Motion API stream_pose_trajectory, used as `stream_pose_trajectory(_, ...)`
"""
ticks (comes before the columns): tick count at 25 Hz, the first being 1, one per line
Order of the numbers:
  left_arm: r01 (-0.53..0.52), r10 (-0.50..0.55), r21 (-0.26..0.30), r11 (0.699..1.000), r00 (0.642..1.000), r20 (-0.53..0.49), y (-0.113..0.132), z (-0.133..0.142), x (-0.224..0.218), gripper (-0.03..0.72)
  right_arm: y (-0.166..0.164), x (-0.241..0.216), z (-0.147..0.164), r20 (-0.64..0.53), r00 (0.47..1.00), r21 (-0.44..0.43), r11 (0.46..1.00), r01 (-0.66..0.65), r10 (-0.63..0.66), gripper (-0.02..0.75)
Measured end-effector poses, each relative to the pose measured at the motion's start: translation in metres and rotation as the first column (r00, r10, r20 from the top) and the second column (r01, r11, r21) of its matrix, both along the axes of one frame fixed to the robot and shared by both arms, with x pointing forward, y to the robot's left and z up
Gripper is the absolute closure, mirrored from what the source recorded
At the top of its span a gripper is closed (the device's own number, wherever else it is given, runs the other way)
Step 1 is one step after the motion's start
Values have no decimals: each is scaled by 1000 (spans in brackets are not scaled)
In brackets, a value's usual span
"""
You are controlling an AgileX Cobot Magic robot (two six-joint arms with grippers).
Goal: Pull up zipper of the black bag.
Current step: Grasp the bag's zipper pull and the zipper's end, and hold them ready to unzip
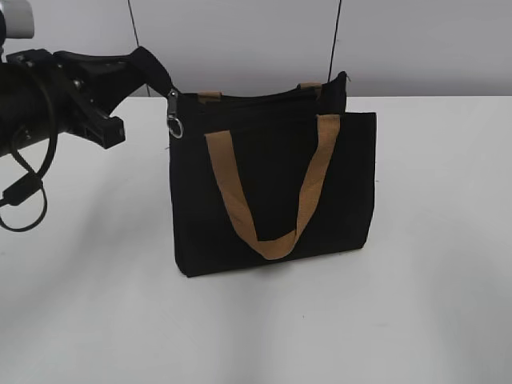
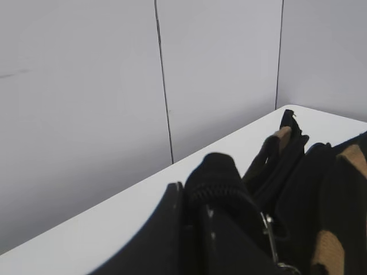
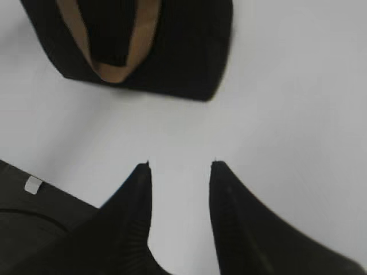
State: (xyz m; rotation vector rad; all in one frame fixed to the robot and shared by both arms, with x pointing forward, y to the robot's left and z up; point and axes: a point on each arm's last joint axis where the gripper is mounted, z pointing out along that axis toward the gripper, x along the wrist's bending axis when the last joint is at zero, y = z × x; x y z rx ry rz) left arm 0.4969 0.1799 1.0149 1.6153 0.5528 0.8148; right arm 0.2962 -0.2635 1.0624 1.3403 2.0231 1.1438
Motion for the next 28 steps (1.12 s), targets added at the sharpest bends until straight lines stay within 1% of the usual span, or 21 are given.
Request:
stream_pose_trajectory(4, 0, 0, -16, 1000, 1000, -4, 0, 1, 0, 673, 7, 29, 0, 14, 996, 6, 997, -83, 83, 464)
stream_pose_trajectory(8, 0, 0, -27, 1000, 1000, -4, 0, 4, -1, 673, 21, 58, -8, -43, 983, 34, 983, -178, 180, 464)
stream_pose_trajectory(12, -1, 1, -38, 999, 1000, -4, 1, 6, -2, 673, 47, 95, -16, -136, 941, 60, 951, -304, 310, 464)
stream_pose_trajectory(14, -2, 1, -45, 999, 1000, -10, 1, 6, -2, 674, 61, 111, -15, -137, 919, 68, 929, -364, 370, 464)
stream_pose_trajectory(17, 1, -2, -56, 998, 1000, -9, 0, 6, -2, 674, 83, 136, -12, -126, 877, 46, 886, -461, 463, 464)
stream_pose_trajectory(21, 9, -9, -71, 997, 1000, -2, 0, 8, -3, 674, 113, 170, -11, -103, 822, -6, 826, -564, 560, 464)
stream_pose_trajectory(28, 15, -15, -92, 996, 1000, 3, -1, 9, -3, 674, 157, 219, -17, -105, 777, -23, 780, -625, 620, 464)
